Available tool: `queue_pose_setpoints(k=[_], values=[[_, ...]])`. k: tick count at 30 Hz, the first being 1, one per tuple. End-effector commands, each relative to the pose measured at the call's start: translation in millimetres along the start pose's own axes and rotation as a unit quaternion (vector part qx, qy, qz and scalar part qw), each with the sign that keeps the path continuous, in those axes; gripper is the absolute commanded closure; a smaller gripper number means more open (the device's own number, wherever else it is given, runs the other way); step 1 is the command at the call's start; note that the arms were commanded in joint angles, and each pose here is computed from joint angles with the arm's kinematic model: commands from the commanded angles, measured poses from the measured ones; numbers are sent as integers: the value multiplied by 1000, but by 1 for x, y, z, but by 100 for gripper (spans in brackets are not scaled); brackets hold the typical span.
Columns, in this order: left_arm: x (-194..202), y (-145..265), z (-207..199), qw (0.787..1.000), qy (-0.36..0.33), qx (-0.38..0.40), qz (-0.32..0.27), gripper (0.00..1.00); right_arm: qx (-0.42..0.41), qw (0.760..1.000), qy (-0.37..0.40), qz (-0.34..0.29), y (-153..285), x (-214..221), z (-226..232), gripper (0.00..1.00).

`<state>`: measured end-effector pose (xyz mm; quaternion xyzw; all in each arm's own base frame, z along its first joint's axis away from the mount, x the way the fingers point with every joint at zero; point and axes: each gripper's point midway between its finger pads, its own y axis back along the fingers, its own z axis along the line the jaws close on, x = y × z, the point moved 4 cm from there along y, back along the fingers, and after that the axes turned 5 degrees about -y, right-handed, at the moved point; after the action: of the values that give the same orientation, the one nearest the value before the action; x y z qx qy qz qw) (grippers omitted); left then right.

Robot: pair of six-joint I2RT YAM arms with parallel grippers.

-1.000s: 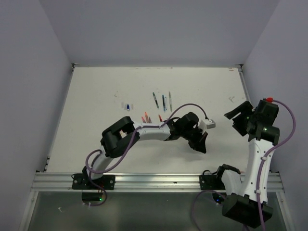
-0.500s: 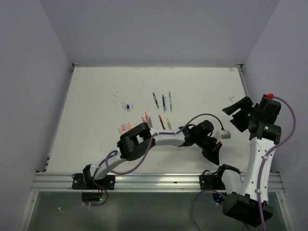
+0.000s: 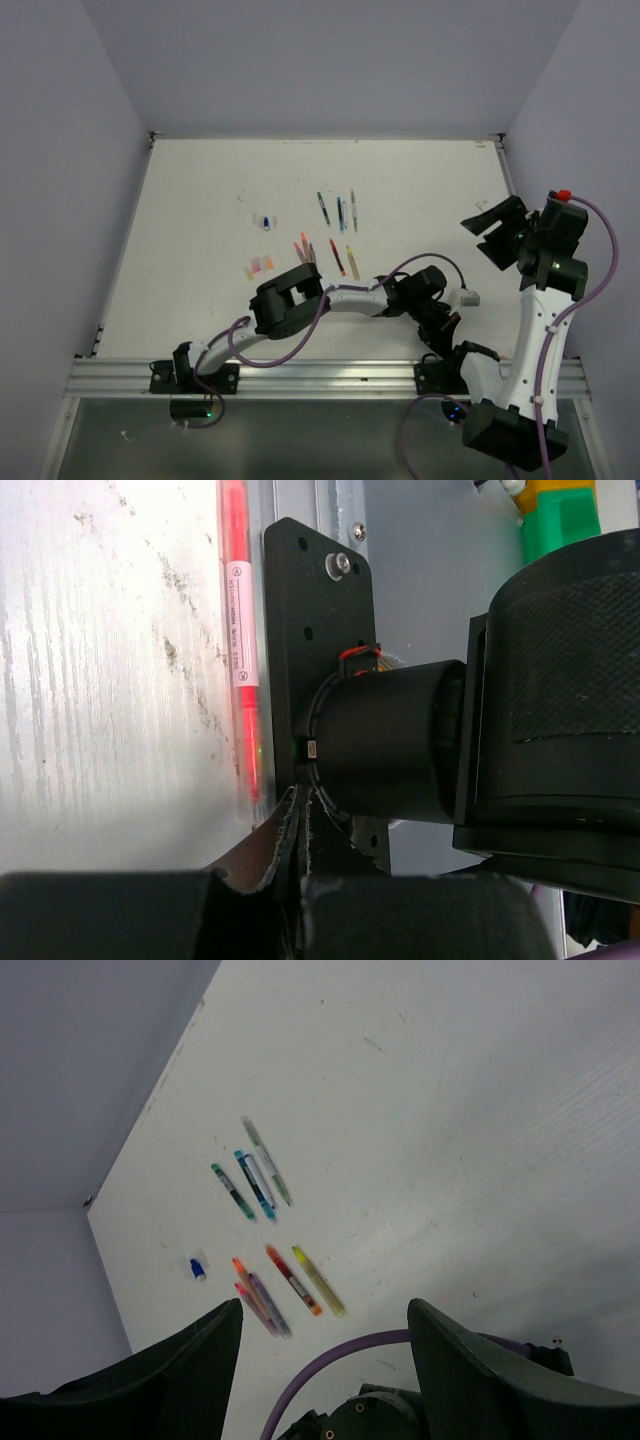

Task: Open the pen caps

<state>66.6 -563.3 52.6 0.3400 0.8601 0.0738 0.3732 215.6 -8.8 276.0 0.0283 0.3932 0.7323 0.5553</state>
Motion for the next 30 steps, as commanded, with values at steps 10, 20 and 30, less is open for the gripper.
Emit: queue_pose_setpoints(k=[10,20,30], values=[[6,-11,9,999,14,-37,10,100,-36,999,-2,-9,7,-2,13,28],[-16,13,38,996,16,-83,-7,100,-32,999,0,-5,1,1,6,28],[-39,47,22,996,-30,-77,-40,95,-62,998,-11,-1,-10,-4,14,27]])
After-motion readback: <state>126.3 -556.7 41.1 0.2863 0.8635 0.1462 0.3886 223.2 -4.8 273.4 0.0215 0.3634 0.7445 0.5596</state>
